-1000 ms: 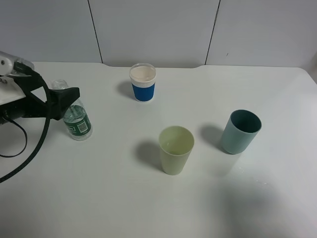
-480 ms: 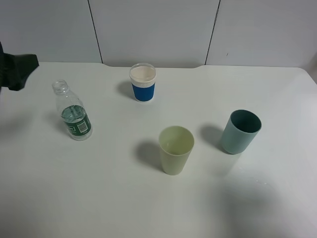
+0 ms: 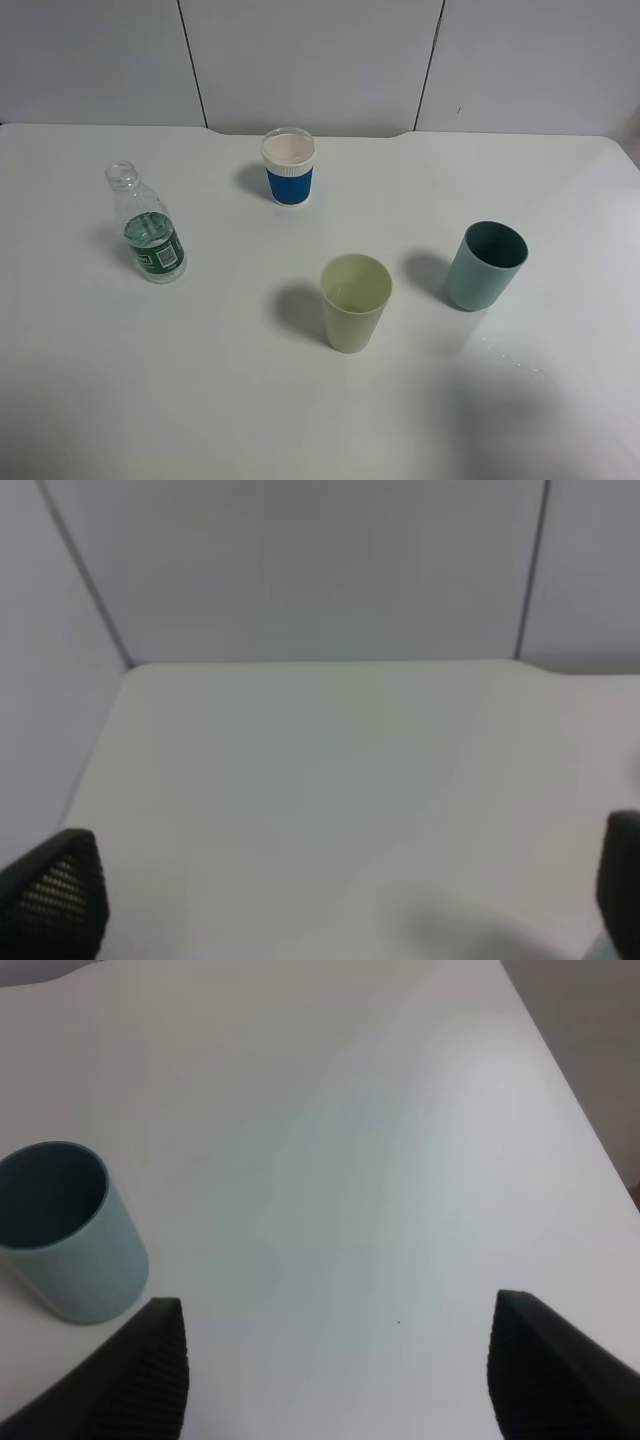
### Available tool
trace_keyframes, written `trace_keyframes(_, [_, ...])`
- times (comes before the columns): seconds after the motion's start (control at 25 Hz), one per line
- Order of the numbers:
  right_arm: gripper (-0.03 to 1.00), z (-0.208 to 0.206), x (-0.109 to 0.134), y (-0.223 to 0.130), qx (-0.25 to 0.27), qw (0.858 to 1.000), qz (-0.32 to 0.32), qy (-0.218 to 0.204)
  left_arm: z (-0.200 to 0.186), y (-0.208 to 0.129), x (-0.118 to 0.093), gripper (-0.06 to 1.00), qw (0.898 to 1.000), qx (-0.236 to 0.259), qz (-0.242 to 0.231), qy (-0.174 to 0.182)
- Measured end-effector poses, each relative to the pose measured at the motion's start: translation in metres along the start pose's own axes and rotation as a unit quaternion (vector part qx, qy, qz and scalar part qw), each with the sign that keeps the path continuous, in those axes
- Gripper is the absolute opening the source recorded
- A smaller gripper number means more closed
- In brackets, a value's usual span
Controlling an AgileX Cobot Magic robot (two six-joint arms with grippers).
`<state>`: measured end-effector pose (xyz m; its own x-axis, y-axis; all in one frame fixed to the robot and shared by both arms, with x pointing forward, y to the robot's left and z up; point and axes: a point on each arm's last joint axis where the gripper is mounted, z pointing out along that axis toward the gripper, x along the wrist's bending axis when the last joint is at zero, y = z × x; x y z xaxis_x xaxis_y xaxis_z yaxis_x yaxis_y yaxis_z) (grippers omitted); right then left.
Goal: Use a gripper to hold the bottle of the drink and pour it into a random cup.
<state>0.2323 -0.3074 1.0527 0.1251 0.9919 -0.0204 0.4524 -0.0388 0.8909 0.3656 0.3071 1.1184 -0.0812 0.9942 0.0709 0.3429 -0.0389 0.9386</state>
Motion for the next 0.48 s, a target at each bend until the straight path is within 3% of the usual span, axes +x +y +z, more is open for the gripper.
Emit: trace_keyframes(0.48, [0.63,0.0,0.0,0.0,0.0,1.0,0.0,0.0,-0.072,-0.023,0.014,0.99,1.0,0.003,-0.02,0.009])
